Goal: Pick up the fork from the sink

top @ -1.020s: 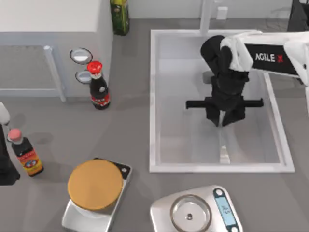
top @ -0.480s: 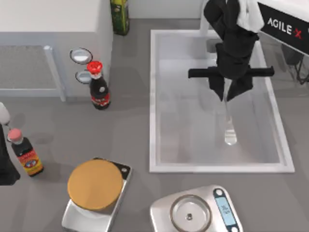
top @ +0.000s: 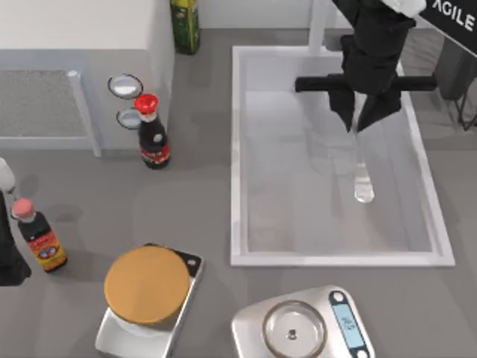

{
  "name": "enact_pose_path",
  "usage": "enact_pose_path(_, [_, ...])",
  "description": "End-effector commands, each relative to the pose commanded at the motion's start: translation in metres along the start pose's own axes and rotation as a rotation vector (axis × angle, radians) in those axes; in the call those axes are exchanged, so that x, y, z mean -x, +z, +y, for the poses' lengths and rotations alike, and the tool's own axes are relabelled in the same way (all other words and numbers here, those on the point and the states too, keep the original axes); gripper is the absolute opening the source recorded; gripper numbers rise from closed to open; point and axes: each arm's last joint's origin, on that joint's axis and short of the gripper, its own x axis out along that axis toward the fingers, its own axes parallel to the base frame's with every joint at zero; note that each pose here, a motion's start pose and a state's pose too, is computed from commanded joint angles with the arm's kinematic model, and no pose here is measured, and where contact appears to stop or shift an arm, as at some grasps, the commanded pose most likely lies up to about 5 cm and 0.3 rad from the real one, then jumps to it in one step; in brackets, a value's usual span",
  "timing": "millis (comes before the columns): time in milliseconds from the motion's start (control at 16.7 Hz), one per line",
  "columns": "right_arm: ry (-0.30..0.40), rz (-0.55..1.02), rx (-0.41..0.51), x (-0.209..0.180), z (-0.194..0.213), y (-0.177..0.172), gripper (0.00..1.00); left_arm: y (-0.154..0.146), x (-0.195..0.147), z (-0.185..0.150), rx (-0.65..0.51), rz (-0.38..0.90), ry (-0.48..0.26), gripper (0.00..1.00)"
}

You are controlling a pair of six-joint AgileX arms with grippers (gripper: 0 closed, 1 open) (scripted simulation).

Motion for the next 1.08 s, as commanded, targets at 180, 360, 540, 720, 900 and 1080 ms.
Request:
enact_pose_path(180, [0.0,0.0,0.0,0.007,-0.01,-0.002,0.0,0.0,0.0,0.0,0.0,0.0,0.0,1.0])
enact_pose_path(360, [-0.002,0.003,0.0,0.031,-0.042,-0.015,0.0,0.0,0.0,0.0,0.0,0.0,0.0,1.0])
enact_pose_path(540, [-0.006,0.013,-0.001,0.061,-0.086,-0.046,0.0,0.0,0.0,0.0,0.0,0.0,0.0,1.0])
enact_pose_path(720, [-0.007,0.027,-0.003,0.085,-0.131,-0.097,0.0,0.0,0.0,0.0,0.0,0.0,0.0,1.0])
enact_pose_path(900, [-0.005,0.039,-0.005,0.096,-0.165,-0.153,0.0,0.0,0.0,0.0,0.0,0.0,0.0,1.0])
enact_pose_path(1080, [-0.002,0.042,-0.006,0.097,-0.185,-0.194,0.0,0.0,0.0,0.0,0.0,0.0,0.0,1.0])
